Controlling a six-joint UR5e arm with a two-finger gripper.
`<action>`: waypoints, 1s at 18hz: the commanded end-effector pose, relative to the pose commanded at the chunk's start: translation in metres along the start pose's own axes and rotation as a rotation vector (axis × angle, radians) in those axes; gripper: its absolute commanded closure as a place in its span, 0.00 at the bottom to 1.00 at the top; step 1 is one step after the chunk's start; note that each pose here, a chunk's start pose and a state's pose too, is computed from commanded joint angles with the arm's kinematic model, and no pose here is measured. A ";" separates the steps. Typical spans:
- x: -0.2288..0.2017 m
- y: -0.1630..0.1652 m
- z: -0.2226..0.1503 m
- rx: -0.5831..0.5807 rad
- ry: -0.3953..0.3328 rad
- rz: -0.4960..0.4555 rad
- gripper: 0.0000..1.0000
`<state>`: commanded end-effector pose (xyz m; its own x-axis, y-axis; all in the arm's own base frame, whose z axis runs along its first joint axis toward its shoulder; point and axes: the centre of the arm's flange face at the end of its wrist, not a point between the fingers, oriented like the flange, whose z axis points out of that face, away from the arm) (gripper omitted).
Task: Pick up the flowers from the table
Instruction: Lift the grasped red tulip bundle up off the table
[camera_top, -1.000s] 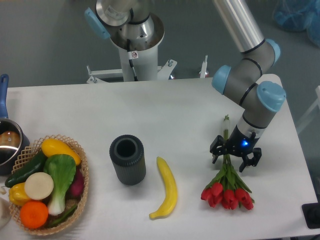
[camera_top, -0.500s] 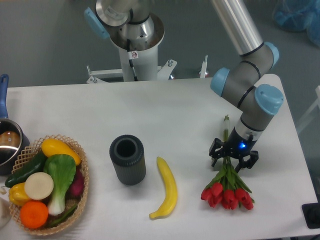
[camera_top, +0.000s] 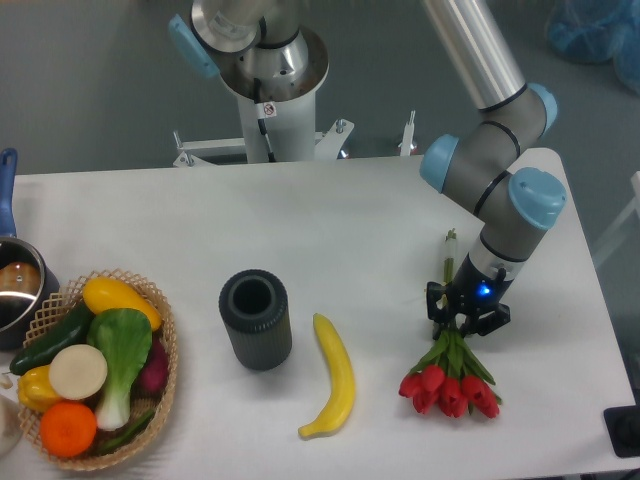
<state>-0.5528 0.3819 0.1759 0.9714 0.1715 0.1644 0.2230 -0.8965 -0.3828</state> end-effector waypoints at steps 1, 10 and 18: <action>0.001 0.000 0.000 -0.002 0.000 -0.001 0.75; 0.004 -0.018 -0.056 0.049 -0.075 0.006 0.75; -0.016 -0.040 -0.158 0.275 -0.135 0.012 0.75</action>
<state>-0.5899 0.3504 0.3319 0.9721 0.2307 0.0429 0.2071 -0.7575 -0.6191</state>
